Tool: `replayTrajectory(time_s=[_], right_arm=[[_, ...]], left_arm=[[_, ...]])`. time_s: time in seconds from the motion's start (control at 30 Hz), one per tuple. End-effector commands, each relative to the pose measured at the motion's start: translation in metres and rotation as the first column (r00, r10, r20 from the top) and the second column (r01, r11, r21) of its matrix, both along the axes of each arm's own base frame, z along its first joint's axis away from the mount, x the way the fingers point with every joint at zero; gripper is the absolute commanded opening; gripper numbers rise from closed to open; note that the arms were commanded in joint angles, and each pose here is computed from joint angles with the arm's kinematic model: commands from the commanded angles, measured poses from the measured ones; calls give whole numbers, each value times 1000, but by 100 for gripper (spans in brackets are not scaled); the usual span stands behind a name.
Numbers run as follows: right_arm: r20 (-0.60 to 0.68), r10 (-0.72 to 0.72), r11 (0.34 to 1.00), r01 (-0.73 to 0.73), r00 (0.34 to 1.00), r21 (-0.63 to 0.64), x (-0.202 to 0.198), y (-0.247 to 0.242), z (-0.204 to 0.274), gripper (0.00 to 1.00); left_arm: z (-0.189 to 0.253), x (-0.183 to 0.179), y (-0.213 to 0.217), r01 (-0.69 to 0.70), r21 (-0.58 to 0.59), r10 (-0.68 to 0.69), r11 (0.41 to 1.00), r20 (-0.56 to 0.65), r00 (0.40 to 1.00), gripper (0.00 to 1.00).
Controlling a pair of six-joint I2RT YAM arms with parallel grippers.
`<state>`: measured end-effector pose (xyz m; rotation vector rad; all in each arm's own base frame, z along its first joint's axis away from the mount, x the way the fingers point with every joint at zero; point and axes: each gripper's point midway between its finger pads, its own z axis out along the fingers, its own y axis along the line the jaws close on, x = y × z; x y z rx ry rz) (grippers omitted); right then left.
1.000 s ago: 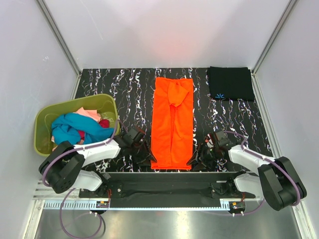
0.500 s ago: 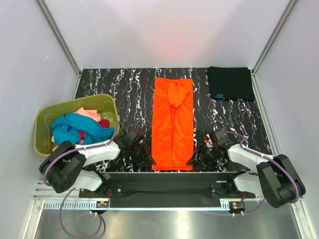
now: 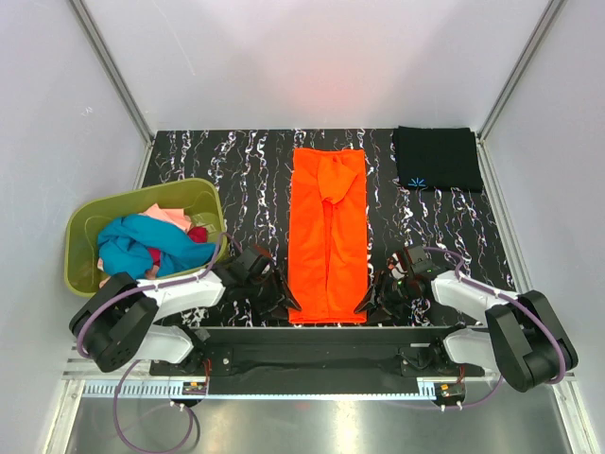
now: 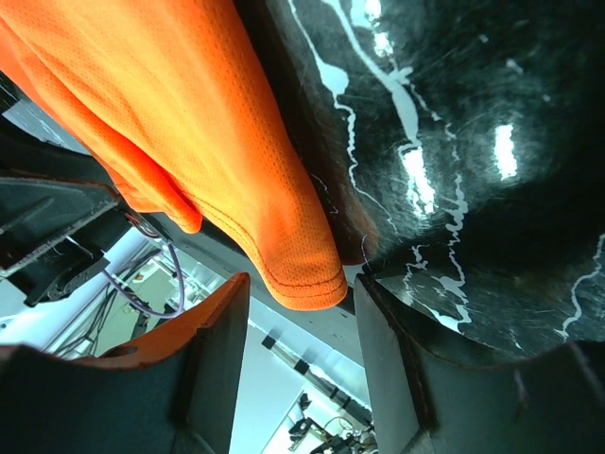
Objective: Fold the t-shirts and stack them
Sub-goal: Fold the tshirt
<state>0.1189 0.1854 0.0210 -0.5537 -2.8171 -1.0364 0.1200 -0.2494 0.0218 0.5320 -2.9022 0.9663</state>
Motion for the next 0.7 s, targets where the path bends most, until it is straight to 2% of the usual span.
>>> replayTrajectory(time_s=[0.0, 0.4, 0.5, 0.63, 0.67], right_arm=[[22, -28, 996, 30, 999, -90, 7, -12, -16, 56], [3, -37, 997, 37, 999, -68, 9, -7, -19, 52], [0, -36, 997, 36, 999, -72, 8, -8, -20, 48], [-4, -39, 996, 39, 999, -82, 5, -11, -23, 36], [-5, -38, 995, 37, 999, -87, 4, -12, -24, 30]], left_arm=[[-39, -36, 50, 12, 220, 10, 975, -98, 995, 53], [-50, -39, 42, 38, 198, -11, 979, -134, 991, 50], [-53, -41, 43, 38, 203, -9, 978, -141, 990, 46], [-54, -40, 47, 32, 217, -4, 976, -128, 992, 33], [-53, -40, 47, 33, 216, -6, 976, -123, 992, 29]])
